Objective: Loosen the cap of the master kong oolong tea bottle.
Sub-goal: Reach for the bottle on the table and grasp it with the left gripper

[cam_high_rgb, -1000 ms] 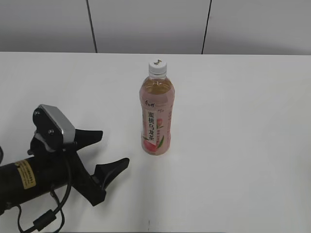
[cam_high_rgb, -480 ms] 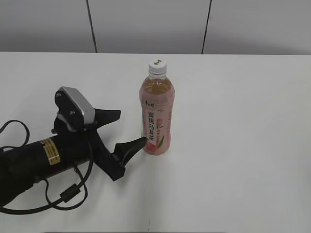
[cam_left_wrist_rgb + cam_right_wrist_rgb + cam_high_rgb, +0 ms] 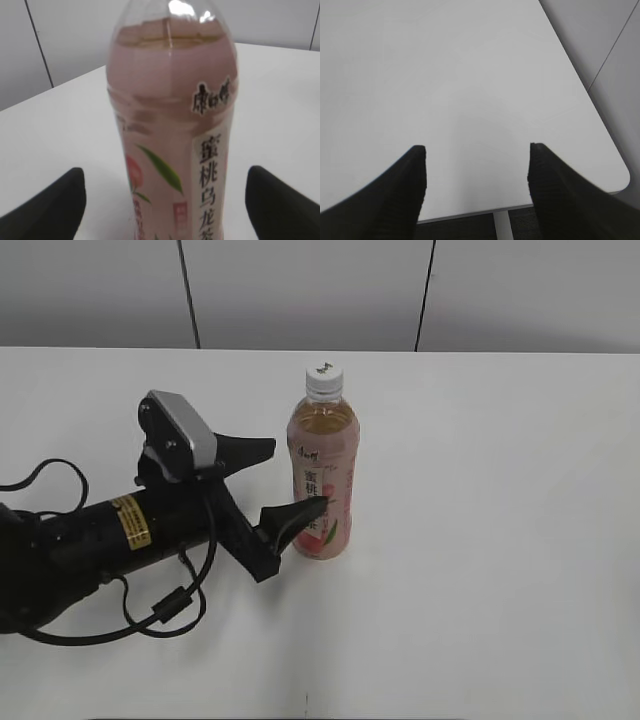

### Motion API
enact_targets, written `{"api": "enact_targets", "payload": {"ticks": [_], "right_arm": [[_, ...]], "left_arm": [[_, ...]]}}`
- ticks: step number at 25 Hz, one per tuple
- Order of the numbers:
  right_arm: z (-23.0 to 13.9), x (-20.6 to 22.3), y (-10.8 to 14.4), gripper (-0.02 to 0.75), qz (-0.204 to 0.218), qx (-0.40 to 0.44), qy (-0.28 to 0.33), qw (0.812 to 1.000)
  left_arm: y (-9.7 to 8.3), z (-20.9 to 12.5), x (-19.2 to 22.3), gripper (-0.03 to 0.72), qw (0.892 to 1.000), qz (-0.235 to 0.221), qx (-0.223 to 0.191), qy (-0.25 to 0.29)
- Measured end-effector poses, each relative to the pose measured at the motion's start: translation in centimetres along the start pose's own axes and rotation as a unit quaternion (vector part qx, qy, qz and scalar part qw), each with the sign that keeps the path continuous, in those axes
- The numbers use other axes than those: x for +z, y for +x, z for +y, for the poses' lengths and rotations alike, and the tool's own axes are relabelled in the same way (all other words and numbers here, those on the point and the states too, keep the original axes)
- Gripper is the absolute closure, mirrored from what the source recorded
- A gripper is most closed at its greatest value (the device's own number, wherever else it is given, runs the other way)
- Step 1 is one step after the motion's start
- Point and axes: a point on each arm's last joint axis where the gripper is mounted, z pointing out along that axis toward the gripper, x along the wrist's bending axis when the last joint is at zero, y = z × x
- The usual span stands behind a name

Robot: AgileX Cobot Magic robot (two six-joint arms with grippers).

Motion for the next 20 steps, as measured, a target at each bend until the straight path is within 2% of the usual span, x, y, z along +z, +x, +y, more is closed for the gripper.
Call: {"api": "enact_targets", "payload": {"ticks": [5,11,20], "right_arm": [[0.0,0.0,0.0,0.255,0.0,0.0,0.0,1.0],[0.0,0.0,0.0,0.255,0.0,0.0,0.0,1.0],[0.0,0.0,0.0,0.255,0.0,0.0,0.0,1.0]], "left_arm": [[0.1,0.7,0.8,0.102,1.0,-0.016,-0.012,-0.015],[0.1,-0.2,1.5,0.104,0.999,-0.032,-0.015,-0.006],[0.8,1.2,3.2,0.106,0.999,-0.033,0.001,-0.032]]}}
